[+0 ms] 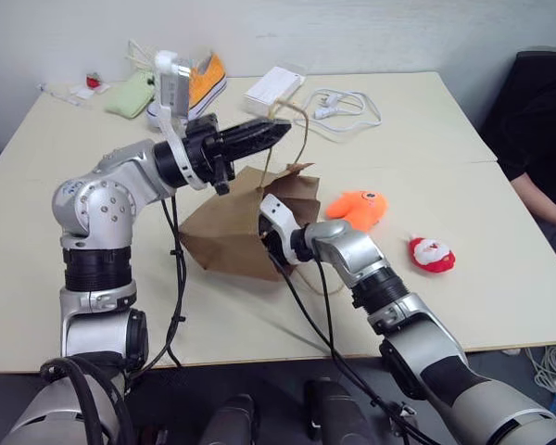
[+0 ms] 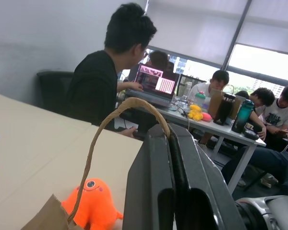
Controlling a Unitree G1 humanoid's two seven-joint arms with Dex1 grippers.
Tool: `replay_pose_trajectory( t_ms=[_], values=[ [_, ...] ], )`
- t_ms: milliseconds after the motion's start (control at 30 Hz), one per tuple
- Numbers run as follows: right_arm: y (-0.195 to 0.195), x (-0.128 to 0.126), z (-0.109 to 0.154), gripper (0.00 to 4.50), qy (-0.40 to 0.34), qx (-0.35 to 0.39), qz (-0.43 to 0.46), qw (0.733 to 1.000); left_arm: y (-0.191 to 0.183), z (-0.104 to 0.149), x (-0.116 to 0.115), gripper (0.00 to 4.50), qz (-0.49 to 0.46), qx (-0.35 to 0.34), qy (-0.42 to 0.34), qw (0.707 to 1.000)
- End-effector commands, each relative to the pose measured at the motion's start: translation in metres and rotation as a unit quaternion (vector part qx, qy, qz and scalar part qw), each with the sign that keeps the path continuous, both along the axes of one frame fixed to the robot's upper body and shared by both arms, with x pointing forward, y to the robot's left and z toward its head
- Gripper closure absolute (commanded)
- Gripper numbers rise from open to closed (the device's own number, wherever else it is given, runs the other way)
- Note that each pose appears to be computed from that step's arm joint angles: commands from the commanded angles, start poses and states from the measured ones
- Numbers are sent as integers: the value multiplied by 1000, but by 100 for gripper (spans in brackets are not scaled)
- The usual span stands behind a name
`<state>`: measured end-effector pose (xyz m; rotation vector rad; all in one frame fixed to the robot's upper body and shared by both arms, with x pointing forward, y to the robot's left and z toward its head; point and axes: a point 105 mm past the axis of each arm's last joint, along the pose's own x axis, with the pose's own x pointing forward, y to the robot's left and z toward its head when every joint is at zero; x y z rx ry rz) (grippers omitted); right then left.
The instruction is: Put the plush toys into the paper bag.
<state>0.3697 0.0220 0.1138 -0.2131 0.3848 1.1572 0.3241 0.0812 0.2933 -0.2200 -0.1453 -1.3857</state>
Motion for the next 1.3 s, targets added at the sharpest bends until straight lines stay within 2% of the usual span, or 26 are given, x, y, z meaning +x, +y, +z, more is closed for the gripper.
replay_pose_trajectory(
  t_ms=[33,133,200,400,433,500,700,867,900,1033,1133,1233,1300],
  values=[
    [-20,-5,19,448,-76,0,6,997,-1,-5,-4,450,5,22,-27,999],
    [-37,-27,35,448,-121,-1,39,992,1,-10,-4,450,6,26,-21,999],
    [-52,-39,49,448,-124,27,29,991,2,-11,-4,450,7,28,-19,999],
    [-114,-66,72,448,-102,93,-99,985,4,-12,-6,450,1,33,-15,999],
    [-127,-67,74,432,-96,103,-134,981,4,-12,-7,450,1,33,-16,999],
    [-151,-65,79,391,-84,125,-200,968,4,-12,-7,450,-1,36,-16,999],
    [-195,-48,91,186,-53,196,-348,915,5,-16,-9,450,-5,46,-19,999],
    [-216,-16,68,12,-32,179,-446,876,3,-18,-10,450,-8,49,-23,999],
    [-218,-10,65,3,-28,181,-455,871,3,-17,-10,450,-9,49,-23,998],
    [-223,15,50,3,-22,157,-494,855,2,-17,-10,450,-7,50,-27,998],
    [-220,25,38,3,-3,154,-501,852,3,-16,-10,450,-6,50,-28,998],
    [-213,28,37,61,8,183,-490,852,4,-16,-10,450,-2,51,-28,998],
    [-207,25,41,130,3,191,-478,858,5,-16,-10,450,3,50,-29,998]
  ],
)
